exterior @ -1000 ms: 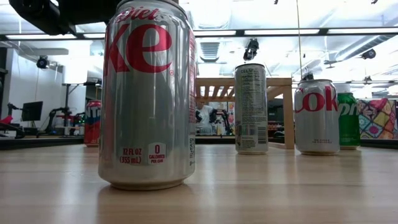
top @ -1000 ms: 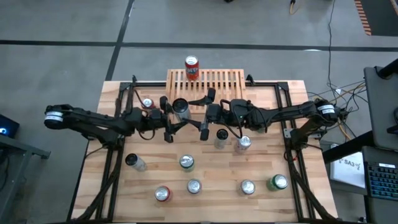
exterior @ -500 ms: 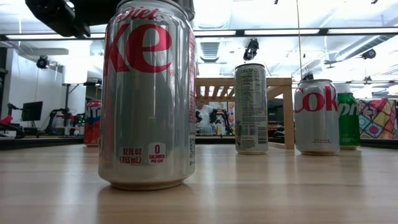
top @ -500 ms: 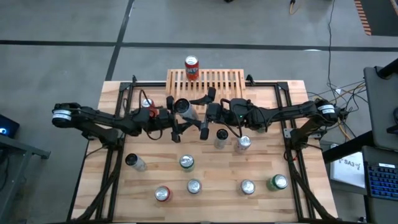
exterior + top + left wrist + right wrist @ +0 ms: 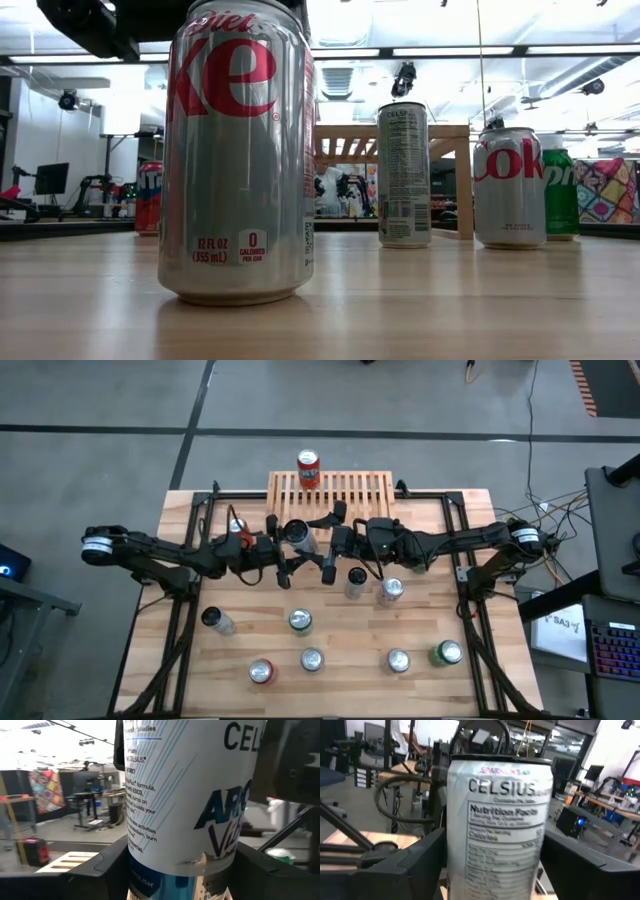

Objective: Place canned beverage on shelf
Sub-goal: Put the white blue soda can on the shelf

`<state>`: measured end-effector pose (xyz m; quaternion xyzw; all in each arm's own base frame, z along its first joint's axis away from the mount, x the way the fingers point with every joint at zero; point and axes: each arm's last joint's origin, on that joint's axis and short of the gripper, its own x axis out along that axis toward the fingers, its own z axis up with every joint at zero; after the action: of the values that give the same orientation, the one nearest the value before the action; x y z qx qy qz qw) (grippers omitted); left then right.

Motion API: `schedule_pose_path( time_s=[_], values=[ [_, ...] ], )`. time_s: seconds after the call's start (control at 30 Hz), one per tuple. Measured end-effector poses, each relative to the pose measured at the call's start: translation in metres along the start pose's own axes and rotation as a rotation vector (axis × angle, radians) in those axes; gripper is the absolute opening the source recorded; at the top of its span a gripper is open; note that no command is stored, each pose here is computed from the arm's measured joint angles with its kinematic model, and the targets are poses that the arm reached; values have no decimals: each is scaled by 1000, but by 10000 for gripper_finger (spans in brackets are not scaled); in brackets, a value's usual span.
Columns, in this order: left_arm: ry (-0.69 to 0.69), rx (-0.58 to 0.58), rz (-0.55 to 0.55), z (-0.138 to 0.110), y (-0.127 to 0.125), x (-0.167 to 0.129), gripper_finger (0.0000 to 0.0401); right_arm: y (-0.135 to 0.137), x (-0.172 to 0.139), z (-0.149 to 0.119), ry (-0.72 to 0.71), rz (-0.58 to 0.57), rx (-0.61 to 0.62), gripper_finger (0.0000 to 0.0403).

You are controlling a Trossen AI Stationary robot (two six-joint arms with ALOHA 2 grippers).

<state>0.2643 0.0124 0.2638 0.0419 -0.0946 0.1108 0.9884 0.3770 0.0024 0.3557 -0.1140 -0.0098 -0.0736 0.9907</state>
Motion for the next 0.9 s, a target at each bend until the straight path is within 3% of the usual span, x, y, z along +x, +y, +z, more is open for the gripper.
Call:
schedule_pose_path(
  time_s=[0.33, 0.6, 0.73, 0.9],
  values=[
    [28, 8, 40, -3, 1, 0, 230, -8, 1, -4, 21, -10, 26, 296],
    [33, 5, 38, -1, 1, 3, 230, -13, 2, -6, 32, -18, 45, 235],
    [34, 0, 38, -1, 1, 3, 231, -13, 2, -6, 33, -23, 49, 233],
    [25, -12, 39, 2, 1, 1, 324, -19, -1, -6, 43, -37, 50, 233]
  ],
)
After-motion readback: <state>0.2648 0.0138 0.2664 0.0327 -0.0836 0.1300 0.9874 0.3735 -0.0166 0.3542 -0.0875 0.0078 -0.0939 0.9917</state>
